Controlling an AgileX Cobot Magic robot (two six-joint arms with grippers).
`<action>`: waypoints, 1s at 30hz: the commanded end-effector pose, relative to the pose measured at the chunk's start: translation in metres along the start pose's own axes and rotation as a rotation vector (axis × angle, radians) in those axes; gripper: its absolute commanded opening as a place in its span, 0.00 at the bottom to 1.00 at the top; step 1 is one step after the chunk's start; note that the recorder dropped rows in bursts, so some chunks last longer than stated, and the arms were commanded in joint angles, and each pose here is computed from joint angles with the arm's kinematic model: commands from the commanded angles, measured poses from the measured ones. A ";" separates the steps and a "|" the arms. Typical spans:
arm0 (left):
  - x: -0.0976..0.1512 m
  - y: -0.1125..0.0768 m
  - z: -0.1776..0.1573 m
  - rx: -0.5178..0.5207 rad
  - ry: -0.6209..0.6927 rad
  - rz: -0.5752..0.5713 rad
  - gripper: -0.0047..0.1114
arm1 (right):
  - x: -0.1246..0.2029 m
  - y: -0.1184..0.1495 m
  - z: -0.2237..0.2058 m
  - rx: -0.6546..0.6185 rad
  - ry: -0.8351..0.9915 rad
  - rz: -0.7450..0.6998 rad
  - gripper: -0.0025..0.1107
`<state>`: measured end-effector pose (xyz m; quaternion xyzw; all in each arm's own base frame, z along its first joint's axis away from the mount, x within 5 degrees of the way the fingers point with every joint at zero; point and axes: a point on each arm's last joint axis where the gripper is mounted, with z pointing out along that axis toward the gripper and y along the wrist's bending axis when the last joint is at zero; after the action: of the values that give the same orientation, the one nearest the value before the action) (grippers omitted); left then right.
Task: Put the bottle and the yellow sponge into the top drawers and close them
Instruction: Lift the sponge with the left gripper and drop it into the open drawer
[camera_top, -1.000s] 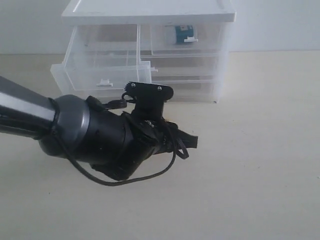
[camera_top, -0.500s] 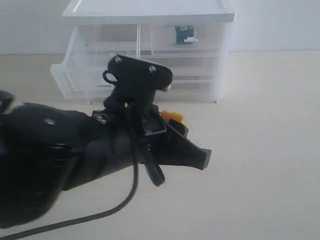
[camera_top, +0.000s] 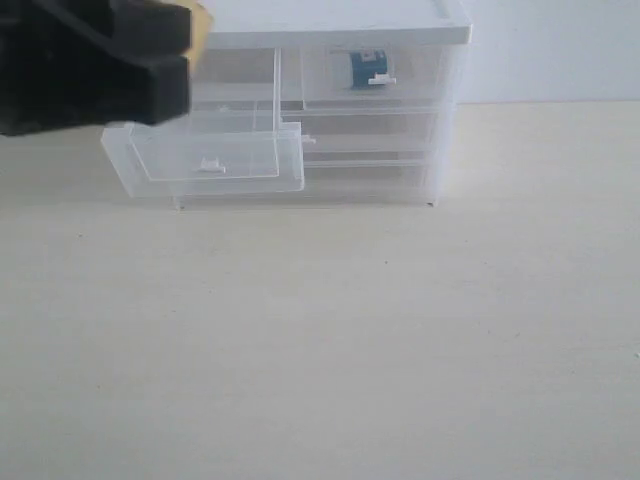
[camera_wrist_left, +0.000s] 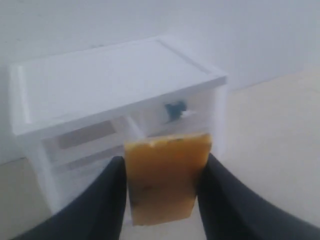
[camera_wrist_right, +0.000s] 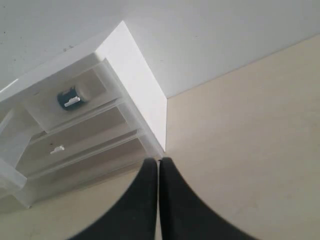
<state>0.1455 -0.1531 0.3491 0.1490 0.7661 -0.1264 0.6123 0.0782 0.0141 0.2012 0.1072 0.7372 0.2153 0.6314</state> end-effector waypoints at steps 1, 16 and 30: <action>0.002 0.023 0.012 -0.136 0.020 0.028 0.07 | -0.001 0.000 0.000 0.008 -0.005 -0.004 0.03; 0.051 0.065 0.113 -0.214 0.196 -0.072 0.07 | -0.001 0.000 0.000 0.008 -0.005 -0.004 0.03; 0.042 0.065 0.137 -0.173 0.192 -0.074 0.51 | -0.001 0.000 0.000 0.008 -0.005 -0.004 0.03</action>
<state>0.2840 -0.1411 0.2749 0.0766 0.8373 -0.0656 0.5373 0.0782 0.0141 0.2012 0.1072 0.7372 0.2153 0.6314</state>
